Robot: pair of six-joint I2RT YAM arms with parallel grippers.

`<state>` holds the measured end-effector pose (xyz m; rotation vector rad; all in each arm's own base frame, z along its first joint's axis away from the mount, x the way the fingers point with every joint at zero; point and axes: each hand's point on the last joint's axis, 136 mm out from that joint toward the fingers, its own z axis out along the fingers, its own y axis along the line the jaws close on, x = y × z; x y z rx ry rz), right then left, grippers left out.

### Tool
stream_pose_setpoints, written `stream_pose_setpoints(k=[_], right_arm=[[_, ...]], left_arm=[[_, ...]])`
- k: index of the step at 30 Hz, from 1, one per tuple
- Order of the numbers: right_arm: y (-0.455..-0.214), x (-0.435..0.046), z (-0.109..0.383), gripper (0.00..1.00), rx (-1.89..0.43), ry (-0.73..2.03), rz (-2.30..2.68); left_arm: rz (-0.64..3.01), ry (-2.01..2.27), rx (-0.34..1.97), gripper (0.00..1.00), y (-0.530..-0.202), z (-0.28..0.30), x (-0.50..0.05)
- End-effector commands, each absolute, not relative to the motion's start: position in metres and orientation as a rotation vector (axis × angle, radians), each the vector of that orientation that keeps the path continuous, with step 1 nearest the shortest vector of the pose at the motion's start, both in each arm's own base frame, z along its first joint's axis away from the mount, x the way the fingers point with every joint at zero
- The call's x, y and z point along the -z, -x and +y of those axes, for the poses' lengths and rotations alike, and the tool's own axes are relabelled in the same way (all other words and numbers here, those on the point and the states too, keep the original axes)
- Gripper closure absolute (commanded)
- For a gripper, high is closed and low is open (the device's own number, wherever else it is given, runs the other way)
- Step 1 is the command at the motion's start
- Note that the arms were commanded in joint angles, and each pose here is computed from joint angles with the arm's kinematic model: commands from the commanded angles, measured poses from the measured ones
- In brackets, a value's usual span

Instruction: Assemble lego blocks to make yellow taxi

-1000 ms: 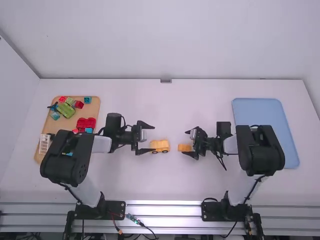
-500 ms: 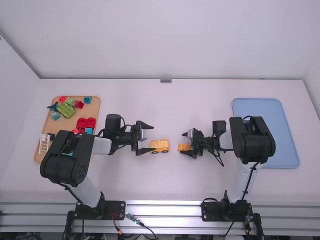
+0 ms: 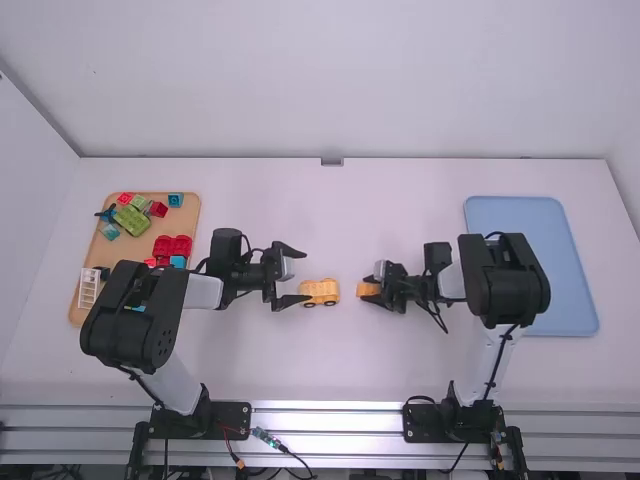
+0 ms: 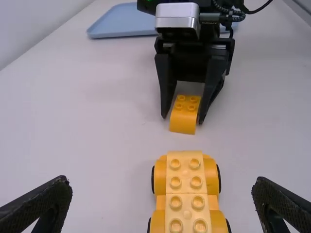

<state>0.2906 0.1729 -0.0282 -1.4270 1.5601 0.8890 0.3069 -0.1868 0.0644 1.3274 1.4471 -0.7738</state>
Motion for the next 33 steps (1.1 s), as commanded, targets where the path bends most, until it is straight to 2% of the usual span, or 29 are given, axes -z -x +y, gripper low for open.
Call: stream_pose_setpoints(k=[1, 6, 18, 27, 33], right_arm=[[-0.2815, 0.0348, 0.1771, 0.54, -0.915, 1.441, 1.576], [-0.2812, 0.0342, 0.1791, 0.59, -0.914, 1.448, 1.566], [-0.2842, 0.0322, 0.1734, 0.57, -0.918, 1.42, 1.572], [-0.2833, 0.0272, 0.1776, 0.64, -0.943, 1.418, 1.541], [-0.2832, 0.027, 0.1776, 0.65, -0.942, 1.418, 1.539]], left_arm=[[1.442, -1.322, 0.789, 0.01, -0.3071, -0.1871, -0.0665], [1.442, -1.322, 0.79, 0.01, -0.307, -0.1871, -0.0664], [1.454, -1.32, 0.798, 0.01, -0.3057, -0.1869, -0.0648], [1.457, -1.32, 0.801, 0.01, -0.3053, -0.1868, -0.0644], [1.464, -1.321, 0.807, 0.01, -0.3039, -0.1867, -0.063]])
